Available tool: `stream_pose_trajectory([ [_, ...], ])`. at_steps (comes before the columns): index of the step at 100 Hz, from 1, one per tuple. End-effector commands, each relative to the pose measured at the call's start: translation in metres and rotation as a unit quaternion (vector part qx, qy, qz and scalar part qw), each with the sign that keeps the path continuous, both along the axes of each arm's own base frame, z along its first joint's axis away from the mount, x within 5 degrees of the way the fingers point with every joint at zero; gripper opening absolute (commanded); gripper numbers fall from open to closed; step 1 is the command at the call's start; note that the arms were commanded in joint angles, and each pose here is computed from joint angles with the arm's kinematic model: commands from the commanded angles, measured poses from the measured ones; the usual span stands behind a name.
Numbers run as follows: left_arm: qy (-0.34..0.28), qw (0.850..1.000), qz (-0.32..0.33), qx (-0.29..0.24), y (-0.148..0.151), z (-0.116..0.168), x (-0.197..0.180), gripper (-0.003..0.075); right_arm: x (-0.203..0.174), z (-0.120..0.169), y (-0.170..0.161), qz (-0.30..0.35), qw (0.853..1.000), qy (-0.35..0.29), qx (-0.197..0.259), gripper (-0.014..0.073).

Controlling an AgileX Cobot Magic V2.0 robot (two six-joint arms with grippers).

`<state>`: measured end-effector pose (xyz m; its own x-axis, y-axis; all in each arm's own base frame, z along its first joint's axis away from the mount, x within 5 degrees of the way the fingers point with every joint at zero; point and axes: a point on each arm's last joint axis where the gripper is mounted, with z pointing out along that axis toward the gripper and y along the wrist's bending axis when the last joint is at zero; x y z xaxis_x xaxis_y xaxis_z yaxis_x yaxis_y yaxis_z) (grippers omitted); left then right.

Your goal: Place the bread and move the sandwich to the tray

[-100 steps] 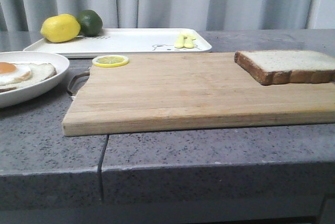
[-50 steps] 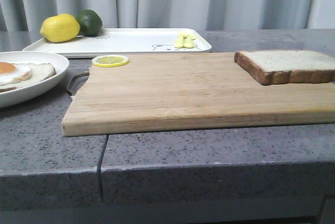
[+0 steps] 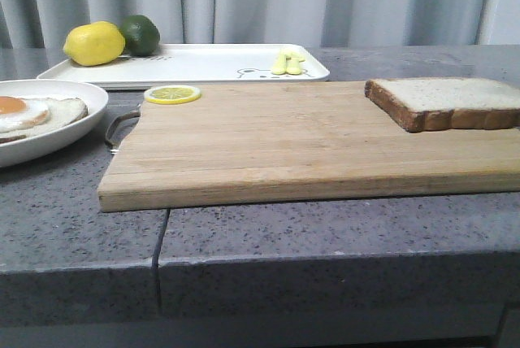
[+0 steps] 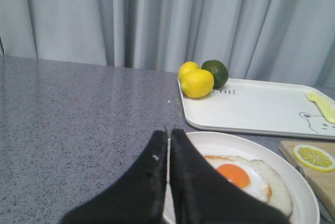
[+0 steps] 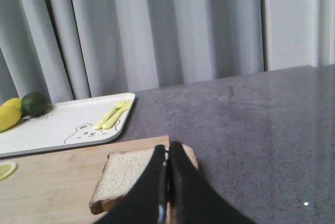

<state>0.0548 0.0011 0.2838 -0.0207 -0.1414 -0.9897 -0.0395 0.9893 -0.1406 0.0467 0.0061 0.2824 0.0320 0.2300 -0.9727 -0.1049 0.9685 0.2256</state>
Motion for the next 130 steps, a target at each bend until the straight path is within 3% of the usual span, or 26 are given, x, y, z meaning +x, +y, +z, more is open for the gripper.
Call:
stream_pose_trajectory([
  [1,-0.022,1.0,-0.006,-0.013,-0.001,0.038,0.007,-0.002,0.005,0.03,0.001,0.005,1.0,0.011,0.001,-0.0069],
  [24,0.051,0.997,-0.029,-0.056,-0.004,0.08,0.034,-0.002,0.027,0.064,0.007,0.029,0.994,0.108,0.013,-0.0069],
  [47,0.143,0.983,-0.06,-0.094,-0.01,0.098,0.055,-0.0019,0.047,0.088,0.01,0.038,0.989,0.143,0.016,-0.0069],
  [77,0.163,0.981,-0.082,-0.068,-0.012,0.105,0.074,-0.0019,0.073,0.084,0.014,0.047,0.971,0.234,0.009,-0.0069],
  [99,0.178,0.979,-0.085,-0.048,-0.012,0.101,0.083,-0.0019,0.086,0.082,0.014,0.043,0.971,0.237,0.011,-0.0062],
  [106,0.194,0.976,-0.088,-0.05,-0.012,0.097,0.086,-0.0018,0.088,0.082,0.014,0.042,0.971,0.234,0.011,-0.0021],
  [117,0.204,0.974,-0.089,-0.051,-0.012,0.095,0.089,0.0004,0.088,0.083,0.013,0.04,0.973,0.226,0.012,0.0111],
  [130,0.204,0.974,-0.089,-0.051,-0.012,0.095,0.089,0.0131,0.09,0.086,0.013,0.036,0.978,0.207,0.015,0.0374],
])
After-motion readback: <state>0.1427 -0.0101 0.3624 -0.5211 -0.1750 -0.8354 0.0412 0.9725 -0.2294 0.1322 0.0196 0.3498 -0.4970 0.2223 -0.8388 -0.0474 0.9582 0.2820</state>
